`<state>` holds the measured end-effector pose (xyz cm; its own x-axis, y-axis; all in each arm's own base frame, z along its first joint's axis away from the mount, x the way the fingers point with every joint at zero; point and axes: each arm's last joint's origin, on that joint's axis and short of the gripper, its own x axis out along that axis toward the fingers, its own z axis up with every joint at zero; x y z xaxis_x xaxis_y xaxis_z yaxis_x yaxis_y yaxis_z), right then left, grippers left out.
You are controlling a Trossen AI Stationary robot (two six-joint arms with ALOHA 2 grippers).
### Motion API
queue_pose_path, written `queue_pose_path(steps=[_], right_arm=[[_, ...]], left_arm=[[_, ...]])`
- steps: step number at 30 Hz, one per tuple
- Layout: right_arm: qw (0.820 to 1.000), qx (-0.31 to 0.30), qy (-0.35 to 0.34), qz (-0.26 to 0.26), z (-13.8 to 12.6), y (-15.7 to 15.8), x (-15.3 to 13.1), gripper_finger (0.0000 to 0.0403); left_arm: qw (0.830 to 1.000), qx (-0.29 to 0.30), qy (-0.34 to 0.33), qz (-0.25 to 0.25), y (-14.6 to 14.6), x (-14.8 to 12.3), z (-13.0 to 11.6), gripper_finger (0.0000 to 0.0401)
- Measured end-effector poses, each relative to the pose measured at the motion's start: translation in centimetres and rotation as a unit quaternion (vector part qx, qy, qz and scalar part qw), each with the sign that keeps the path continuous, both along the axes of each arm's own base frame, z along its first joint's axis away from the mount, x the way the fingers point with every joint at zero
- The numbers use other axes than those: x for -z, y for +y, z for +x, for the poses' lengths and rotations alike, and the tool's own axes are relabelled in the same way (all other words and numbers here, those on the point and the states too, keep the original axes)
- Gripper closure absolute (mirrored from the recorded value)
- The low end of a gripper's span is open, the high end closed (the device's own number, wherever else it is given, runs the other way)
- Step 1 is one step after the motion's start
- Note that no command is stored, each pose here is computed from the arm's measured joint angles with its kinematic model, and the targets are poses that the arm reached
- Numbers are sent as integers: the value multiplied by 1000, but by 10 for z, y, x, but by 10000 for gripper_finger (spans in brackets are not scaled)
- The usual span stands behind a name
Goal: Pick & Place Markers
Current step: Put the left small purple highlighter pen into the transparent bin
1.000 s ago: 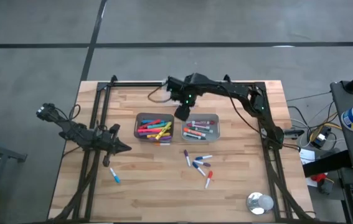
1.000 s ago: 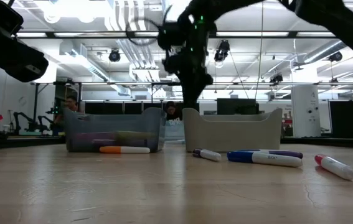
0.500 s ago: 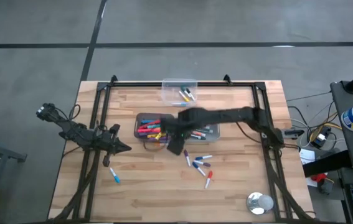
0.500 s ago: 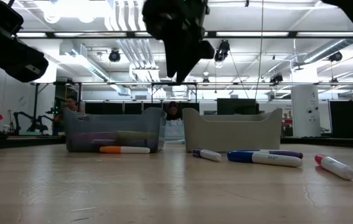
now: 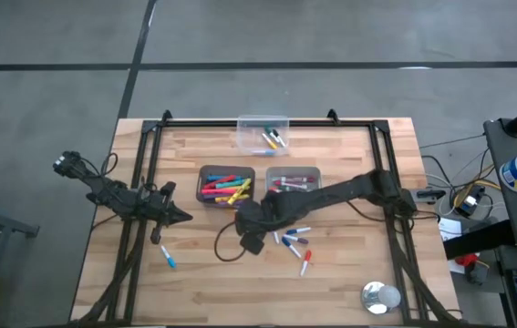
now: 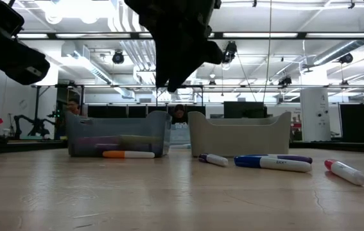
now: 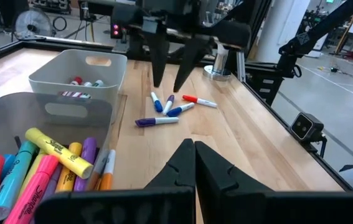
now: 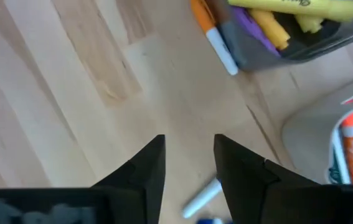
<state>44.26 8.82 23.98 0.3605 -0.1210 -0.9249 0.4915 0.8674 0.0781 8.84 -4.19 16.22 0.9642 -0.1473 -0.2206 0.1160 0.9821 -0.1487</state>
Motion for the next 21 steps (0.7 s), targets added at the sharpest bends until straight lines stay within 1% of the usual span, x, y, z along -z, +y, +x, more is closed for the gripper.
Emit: queue_pose_path(steps=[8,11,13,16,21], right_arm=[[999,38,24,14,-7,6,26,280],[997,64,41,18,-12,6,37,283],[994,90,51,35,-15,6,42,286],[991,108,60,52,-17,8,47,290],[990,116,64,54,-20,12,51,298]], left_arm=[[1000,0,-1,0,0,0,0,401],[1000,0,-1,0,0,0,0,401],[1000,0,-1,0,0,0,0,401],[1000,0,-1,2,0,0,0,401],[1000,1,-1,3,0,0,0,401]])
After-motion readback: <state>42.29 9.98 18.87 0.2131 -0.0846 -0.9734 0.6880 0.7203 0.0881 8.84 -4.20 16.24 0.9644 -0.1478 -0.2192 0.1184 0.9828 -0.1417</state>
